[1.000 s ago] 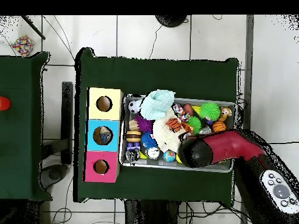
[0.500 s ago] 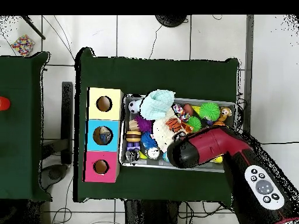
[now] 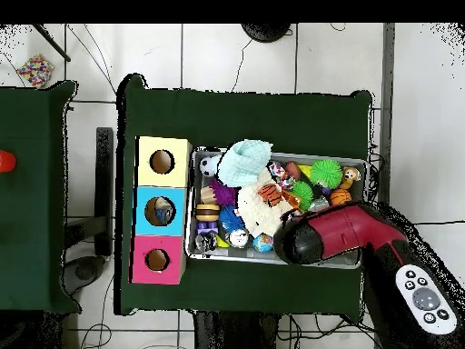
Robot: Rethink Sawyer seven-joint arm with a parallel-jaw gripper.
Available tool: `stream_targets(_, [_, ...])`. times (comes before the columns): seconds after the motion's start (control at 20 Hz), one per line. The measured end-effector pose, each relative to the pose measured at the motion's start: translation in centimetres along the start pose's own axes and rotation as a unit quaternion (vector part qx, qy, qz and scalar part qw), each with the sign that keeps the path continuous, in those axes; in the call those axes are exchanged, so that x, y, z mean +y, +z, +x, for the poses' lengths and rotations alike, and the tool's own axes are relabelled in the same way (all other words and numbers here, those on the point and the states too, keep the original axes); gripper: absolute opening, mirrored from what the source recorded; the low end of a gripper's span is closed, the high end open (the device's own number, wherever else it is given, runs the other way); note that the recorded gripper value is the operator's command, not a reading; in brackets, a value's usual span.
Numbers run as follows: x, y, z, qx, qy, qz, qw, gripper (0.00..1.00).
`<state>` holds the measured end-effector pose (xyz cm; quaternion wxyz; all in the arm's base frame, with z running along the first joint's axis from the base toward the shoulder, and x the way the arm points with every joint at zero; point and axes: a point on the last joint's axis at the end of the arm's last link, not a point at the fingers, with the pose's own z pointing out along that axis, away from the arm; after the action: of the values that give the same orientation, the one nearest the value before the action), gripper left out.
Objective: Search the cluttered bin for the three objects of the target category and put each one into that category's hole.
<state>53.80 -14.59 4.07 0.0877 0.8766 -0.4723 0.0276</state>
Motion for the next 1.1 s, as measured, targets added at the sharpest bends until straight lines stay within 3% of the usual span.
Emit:
stream_targets(0.35, [0.9, 1.5, 1.5, -0.005, 0.022, -0.004, 0.9997, 1.00])
stream_targets(1.1, [0.0, 3.4, 1.8, -0.006, 0.026, 0.019, 0.9995, 1.00])
